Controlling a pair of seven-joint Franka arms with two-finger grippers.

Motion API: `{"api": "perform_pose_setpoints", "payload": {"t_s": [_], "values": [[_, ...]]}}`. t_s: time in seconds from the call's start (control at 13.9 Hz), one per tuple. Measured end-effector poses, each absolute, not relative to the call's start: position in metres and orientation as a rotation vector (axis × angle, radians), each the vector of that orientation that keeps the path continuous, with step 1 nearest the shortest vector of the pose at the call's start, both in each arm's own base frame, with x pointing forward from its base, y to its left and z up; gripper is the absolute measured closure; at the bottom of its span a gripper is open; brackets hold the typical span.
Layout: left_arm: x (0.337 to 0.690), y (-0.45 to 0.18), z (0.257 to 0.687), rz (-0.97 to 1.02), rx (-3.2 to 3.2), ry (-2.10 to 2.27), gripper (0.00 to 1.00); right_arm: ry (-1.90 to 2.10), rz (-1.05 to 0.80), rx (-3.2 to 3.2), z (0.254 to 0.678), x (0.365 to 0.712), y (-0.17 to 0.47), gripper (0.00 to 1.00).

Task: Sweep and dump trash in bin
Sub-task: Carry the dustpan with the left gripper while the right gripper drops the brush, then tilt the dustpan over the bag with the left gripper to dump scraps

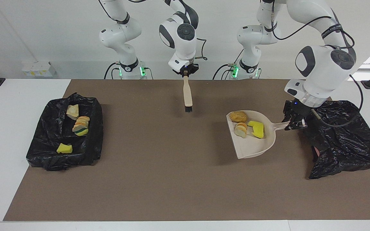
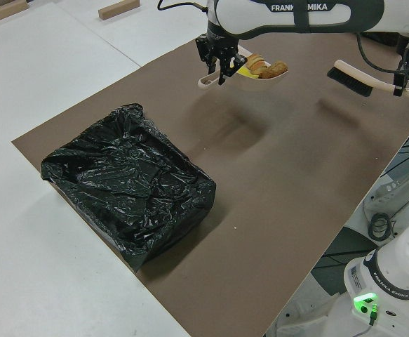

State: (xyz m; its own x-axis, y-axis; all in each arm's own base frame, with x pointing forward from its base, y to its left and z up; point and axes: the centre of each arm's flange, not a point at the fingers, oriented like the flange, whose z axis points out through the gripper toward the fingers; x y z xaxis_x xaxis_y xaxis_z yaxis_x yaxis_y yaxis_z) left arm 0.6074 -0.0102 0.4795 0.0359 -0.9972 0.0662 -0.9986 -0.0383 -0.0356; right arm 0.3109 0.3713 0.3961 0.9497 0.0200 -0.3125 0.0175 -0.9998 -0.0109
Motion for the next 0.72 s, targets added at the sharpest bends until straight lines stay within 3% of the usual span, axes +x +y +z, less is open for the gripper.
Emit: {"api": "perform_pose_setpoints", "payload": {"t_s": [0.36,0.72], "values": [[0.610,0.112,0.490,0.084,2.210,-2.261,0.69,0.006,0.509,-3.099,0.349,0.293,0.388,0.74],[0.598,0.214,0.503,-0.023,2.167,-2.377,0.69,0.009,0.532,-3.105,0.337,0.290,0.388,0.74]]}}
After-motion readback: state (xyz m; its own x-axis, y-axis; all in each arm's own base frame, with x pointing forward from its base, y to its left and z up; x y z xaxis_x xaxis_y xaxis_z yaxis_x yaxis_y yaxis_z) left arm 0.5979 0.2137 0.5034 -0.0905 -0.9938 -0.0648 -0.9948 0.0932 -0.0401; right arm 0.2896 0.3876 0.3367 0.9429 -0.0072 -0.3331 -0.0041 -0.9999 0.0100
